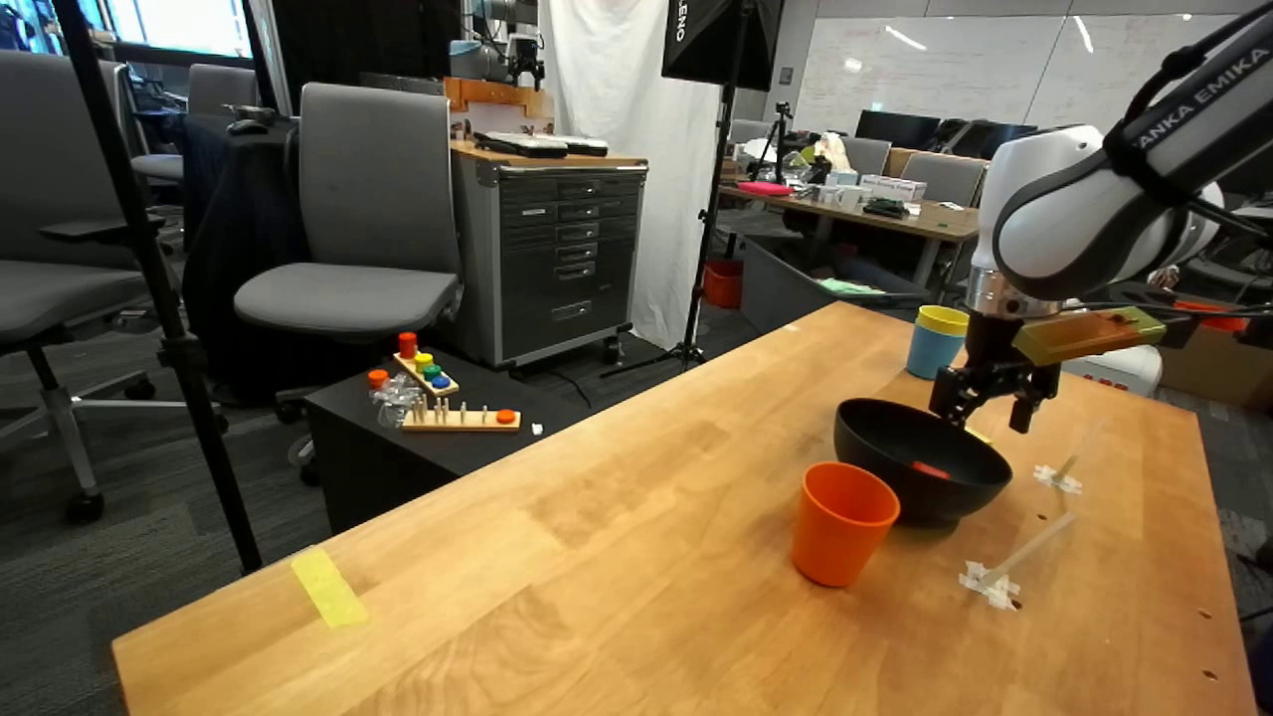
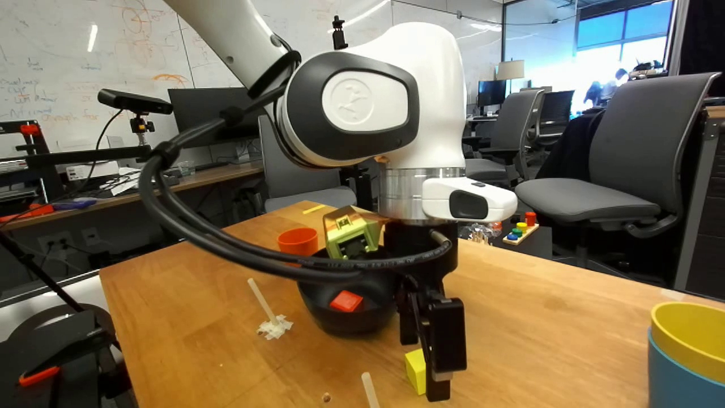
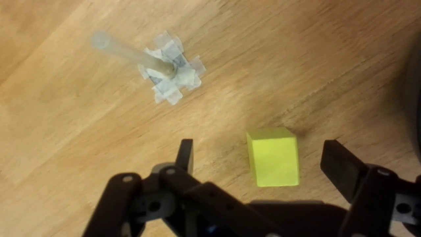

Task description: Pick the orange and yellow blocks and put them in the bowl

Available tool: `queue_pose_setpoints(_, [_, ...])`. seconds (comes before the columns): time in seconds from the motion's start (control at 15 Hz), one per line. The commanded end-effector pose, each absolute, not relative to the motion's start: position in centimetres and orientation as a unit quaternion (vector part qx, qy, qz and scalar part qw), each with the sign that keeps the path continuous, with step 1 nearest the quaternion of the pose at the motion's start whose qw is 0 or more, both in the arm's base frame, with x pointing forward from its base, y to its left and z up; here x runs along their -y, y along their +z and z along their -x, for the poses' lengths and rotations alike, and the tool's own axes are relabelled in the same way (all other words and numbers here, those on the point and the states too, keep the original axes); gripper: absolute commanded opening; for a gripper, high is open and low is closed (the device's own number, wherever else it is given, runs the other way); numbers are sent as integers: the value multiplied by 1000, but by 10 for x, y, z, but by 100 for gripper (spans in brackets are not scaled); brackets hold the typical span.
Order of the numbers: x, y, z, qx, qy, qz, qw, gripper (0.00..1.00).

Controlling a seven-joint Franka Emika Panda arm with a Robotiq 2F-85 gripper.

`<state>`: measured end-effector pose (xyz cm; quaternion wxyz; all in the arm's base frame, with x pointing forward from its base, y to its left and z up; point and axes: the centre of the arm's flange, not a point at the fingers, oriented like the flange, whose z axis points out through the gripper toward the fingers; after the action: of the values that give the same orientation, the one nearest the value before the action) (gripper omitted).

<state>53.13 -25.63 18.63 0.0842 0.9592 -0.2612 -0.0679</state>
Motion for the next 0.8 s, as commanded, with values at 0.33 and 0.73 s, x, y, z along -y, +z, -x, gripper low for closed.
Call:
queue_pose_setpoints(0.33, [262,186,-544,267,-63,-957,91,100])
queue_pose_setpoints(0.73, [261,185,-544,268,-63,-957,93,65])
